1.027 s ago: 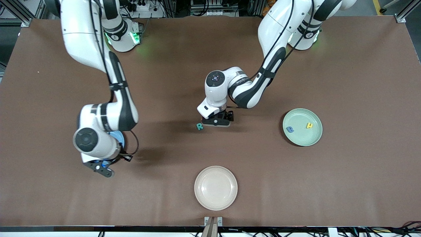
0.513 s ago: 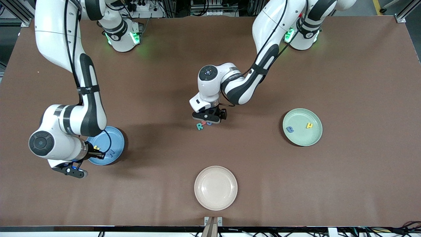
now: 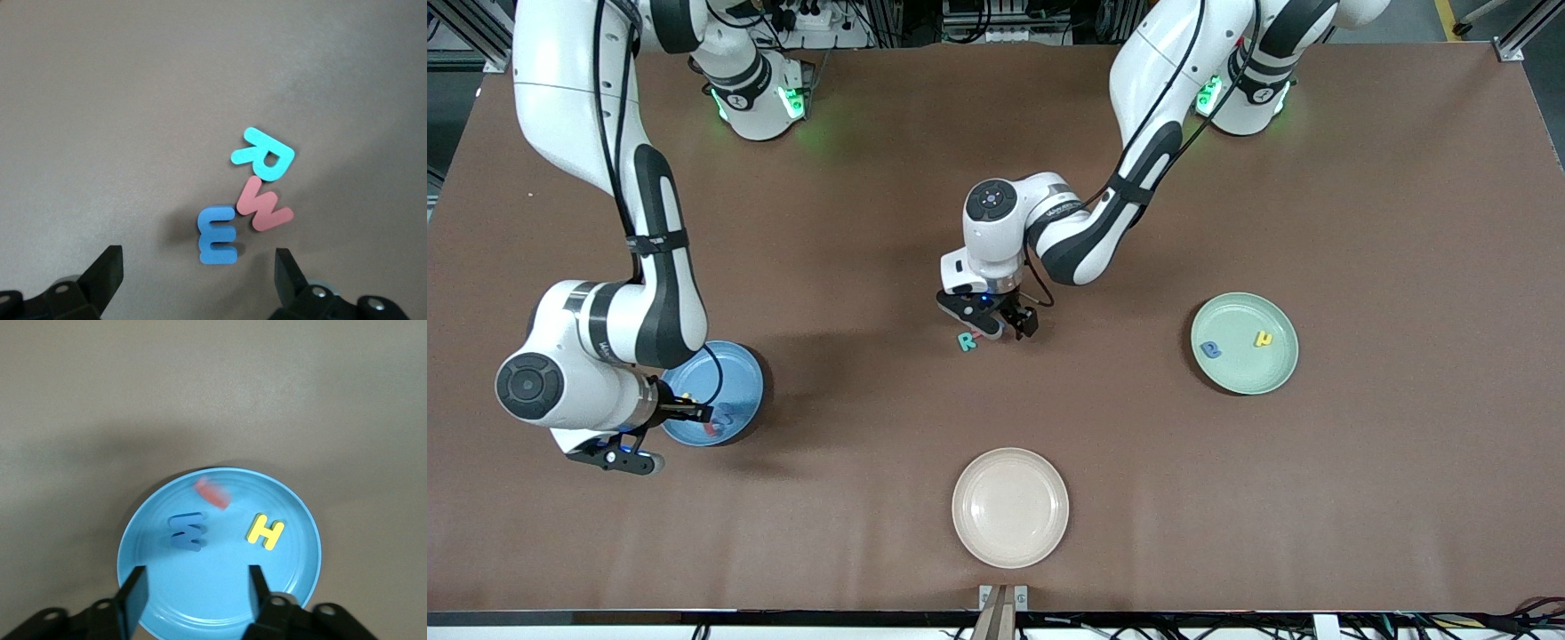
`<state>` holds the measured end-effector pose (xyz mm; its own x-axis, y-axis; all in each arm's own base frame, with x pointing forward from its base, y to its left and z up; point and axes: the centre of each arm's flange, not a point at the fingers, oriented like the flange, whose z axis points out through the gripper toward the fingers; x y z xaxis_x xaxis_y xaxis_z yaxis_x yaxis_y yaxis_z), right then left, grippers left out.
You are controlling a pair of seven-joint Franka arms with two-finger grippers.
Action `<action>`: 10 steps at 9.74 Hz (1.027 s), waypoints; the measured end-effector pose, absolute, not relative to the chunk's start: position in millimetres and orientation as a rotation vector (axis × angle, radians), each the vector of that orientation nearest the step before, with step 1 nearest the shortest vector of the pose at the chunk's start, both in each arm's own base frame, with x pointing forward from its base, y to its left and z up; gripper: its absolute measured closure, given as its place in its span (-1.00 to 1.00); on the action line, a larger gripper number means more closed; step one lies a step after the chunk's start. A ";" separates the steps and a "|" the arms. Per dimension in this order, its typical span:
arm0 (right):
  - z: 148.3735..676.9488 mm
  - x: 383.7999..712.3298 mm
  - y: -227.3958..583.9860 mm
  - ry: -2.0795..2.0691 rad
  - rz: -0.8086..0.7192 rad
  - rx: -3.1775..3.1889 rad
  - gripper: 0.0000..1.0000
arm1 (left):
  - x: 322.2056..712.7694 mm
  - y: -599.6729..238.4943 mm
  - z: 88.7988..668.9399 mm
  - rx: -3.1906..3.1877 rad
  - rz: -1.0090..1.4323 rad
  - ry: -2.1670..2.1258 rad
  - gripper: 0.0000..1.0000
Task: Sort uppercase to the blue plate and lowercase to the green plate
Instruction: 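Lower the left gripper over the blue E and grasp it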
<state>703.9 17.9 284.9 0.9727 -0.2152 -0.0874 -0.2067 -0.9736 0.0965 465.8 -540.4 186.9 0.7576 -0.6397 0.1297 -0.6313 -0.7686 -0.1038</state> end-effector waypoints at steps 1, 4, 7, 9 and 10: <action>285.6 703.8 17.9 -0.324 -0.148 3.035 -0.80 | 466.3 -540.7 187.0 -2.875 -0.250 1.103 -1.00; 286.1 703.5 17.5 -0.323 -0.149 3.035 -1.00 | 466.5 -540.4 185.8 -2.832 -0.247 1.196 -1.00; 286.1 703.1 17.3 -0.323 -0.150 3.035 -1.00 | 466.8 -535.8 167.0 -2.815 -0.221 1.228 -1.00; 286.5 702.5 17.1 -0.323 -0.151 3.036 -1.00 | 465.9 -536.2 159.9 -2.821 -0.226 1.234 -1.00; 286.8 702.3 17.0 -0.323 -0.151 3.037 -1.00 | 466.1 -536.4 160.1 -2.827 -0.224 1.229 -0.97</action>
